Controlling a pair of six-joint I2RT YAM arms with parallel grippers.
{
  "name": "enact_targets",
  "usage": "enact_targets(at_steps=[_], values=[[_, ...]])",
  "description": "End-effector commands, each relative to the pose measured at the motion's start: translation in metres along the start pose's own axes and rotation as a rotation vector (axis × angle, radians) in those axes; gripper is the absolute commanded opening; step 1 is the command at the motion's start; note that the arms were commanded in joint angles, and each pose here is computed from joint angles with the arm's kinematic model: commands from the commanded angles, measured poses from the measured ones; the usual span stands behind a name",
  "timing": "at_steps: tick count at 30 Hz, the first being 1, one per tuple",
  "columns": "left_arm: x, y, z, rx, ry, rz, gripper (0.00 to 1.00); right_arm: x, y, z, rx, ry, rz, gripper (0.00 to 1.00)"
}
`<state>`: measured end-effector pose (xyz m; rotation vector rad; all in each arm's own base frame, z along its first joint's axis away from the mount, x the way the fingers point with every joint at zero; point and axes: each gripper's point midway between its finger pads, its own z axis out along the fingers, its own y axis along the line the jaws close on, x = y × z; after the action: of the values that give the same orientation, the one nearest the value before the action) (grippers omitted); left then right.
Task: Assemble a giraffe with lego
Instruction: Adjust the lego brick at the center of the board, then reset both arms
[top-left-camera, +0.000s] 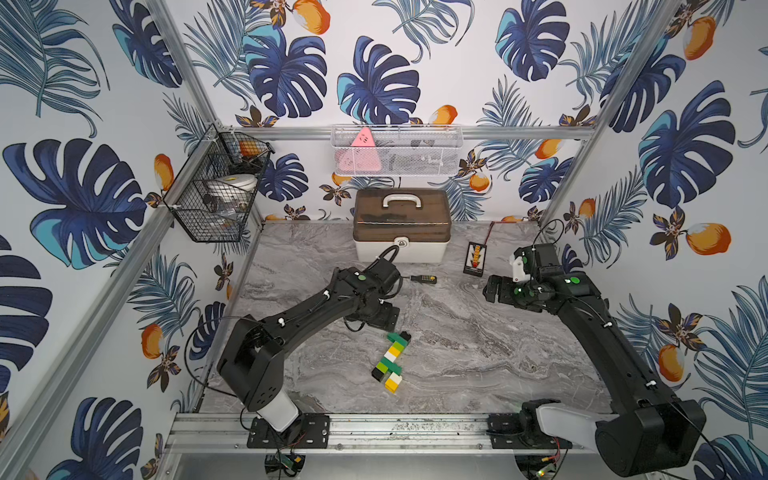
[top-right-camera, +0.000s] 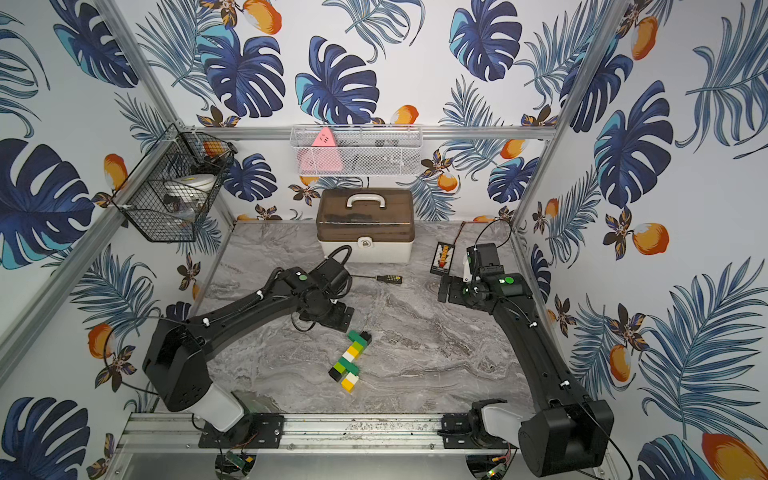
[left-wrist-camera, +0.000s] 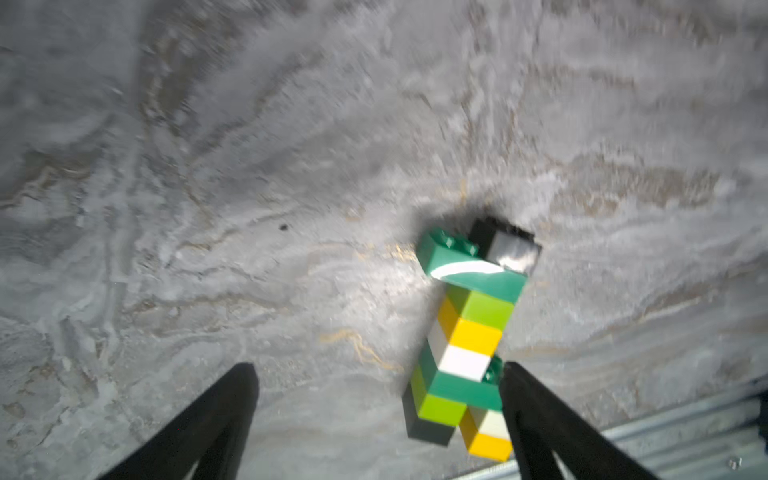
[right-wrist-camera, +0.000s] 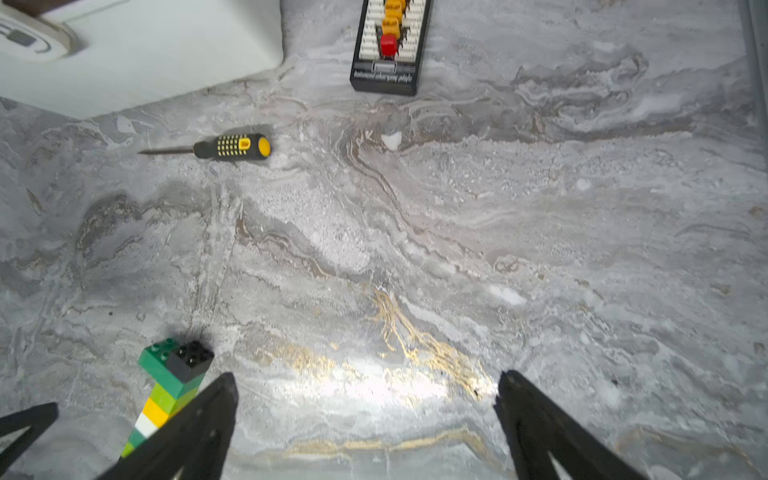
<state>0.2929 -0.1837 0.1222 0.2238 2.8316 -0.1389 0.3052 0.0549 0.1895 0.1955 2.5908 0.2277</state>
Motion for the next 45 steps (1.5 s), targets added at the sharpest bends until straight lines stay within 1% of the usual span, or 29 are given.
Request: enact_targets(at_steps=[1, 3, 4, 6, 8, 10, 11, 12, 14, 16, 18, 21, 23, 25, 26, 27, 28, 29, 31, 32, 34, 36, 37, 38, 39, 40, 42, 44, 45], values=[[-0.066, 0.031, -0.015, -0.035, -0.327, -0.163, 0.99, -0.018, 0.015, 0.010, -0.092, -0.082, 0.030, 1.00], [-0.083, 0.070, -0.023, -0.163, -0.449, -0.235, 0.99, -0.020, 0.018, 0.017, -0.122, -0.119, 0.025, 1.00], [-0.088, 0.083, -0.025, -0.222, -0.482, -0.235, 0.99, -0.022, 0.011, 0.022, -0.085, -0.142, 0.036, 1.00], [-0.095, 0.109, -0.025, -0.337, -0.538, -0.223, 0.99, -0.026, -0.022, 0.035, 0.080, -0.207, 0.079, 1.00], [-0.093, 0.135, -0.019, -0.391, -0.579, -0.247, 0.99, -0.030, -0.035, 0.051, 0.142, -0.248, 0.037, 1.00], [-0.087, 0.161, -0.013, -0.372, -0.640, -0.308, 0.99, -0.035, -0.030, 0.072, 0.093, -0.297, -0.067, 1.00], [-0.082, 0.173, -0.012, -0.351, -0.678, -0.334, 0.99, -0.036, -0.022, 0.080, 0.042, -0.320, -0.123, 1.00], [-0.078, 0.181, -0.011, -0.327, -0.717, -0.339, 0.99, -0.037, -0.017, 0.086, -0.003, -0.349, -0.151, 1.00], [-0.075, 0.191, -0.013, -0.321, -0.780, -0.298, 0.99, -0.040, -0.008, 0.092, -0.090, -0.415, -0.170, 1.00], [-0.071, 0.200, -0.011, -0.356, -0.777, -0.228, 0.99, -0.041, -0.002, 0.097, -0.159, -0.482, -0.193, 1.00], [-0.068, 0.210, -0.003, -0.401, -0.760, -0.178, 0.99, -0.041, -0.004, 0.107, -0.158, -0.511, -0.215, 1.00], [-0.062, 0.229, 0.014, -0.412, -0.751, -0.214, 0.99, -0.038, -0.018, 0.132, -0.105, -0.473, -0.230, 1.00], [-0.061, 0.233, 0.025, -0.394, -0.790, -0.230, 0.99, -0.038, -0.024, 0.143, -0.103, -0.481, -0.242, 1.00], [-0.060, 0.240, 0.036, -0.381, -0.804, -0.277, 0.99, -0.042, -0.030, 0.149, -0.119, -0.499, -0.225, 1.00], [-0.061, 0.241, 0.041, -0.364, -0.779, -0.284, 0.99, -0.044, -0.032, 0.152, -0.151, -0.510, -0.206, 1.00], [-0.065, 0.238, 0.044, -0.334, -0.787, -0.284, 0.99, -0.043, -0.035, 0.156, -0.162, -0.505, -0.194, 1.00], [-0.068, 0.233, 0.048, -0.298, -0.800, -0.255, 0.99, -0.044, -0.036, 0.156, -0.162, -0.505, -0.195, 1.00], [-0.072, 0.230, 0.052, -0.282, -0.782, -0.235, 0.99, -0.042, -0.037, 0.157, -0.152, -0.485, -0.194, 1.00], [-0.076, 0.211, 0.062, -0.190, -0.769, -0.143, 0.99, -0.043, -0.037, 0.155, -0.153, -0.518, -0.197, 1.00], [-0.077, 0.205, 0.062, -0.160, -0.773, -0.120, 0.99, -0.043, -0.038, 0.153, -0.146, -0.524, -0.198, 1.00], [-0.073, 0.200, 0.057, -0.144, -0.813, -0.099, 0.99, -0.040, -0.039, 0.150, -0.113, -0.546, -0.201, 1.00], [-0.067, 0.199, 0.052, -0.154, -0.862, -0.090, 0.99, -0.027, -0.048, 0.150, -0.045, -0.609, -0.191, 1.00], [-0.062, 0.200, 0.055, -0.181, -0.871, -0.096, 0.99, -0.032, -0.047, 0.139, -0.054, -0.696, -0.183, 1.00], [-0.062, 0.201, 0.053, -0.190, -0.921, -0.109, 0.99, -0.029, -0.049, 0.141, -0.036, -0.653, -0.186, 1.00], [-0.060, 0.201, 0.055, -0.191, -0.908, -0.114, 0.99, -0.028, -0.047, 0.146, -0.033, -0.625, -0.192, 1.00], [-0.059, 0.202, 0.056, -0.197, -0.883, -0.111, 0.99, -0.035, -0.043, 0.149, -0.043, -0.635, -0.201, 1.00], [-0.061, 0.202, 0.054, -0.199, -0.905, -0.112, 0.99, -0.032, -0.047, 0.153, -0.018, -0.586, -0.194, 1.00], [-0.060, 0.203, 0.054, -0.214, -0.903, -0.111, 0.99, -0.036, -0.045, 0.151, -0.016, -0.622, -0.200, 1.00], [-0.060, 0.202, 0.054, -0.222, -0.896, -0.106, 0.99, -0.033, -0.045, 0.151, -0.010, -0.604, -0.199, 1.00]])
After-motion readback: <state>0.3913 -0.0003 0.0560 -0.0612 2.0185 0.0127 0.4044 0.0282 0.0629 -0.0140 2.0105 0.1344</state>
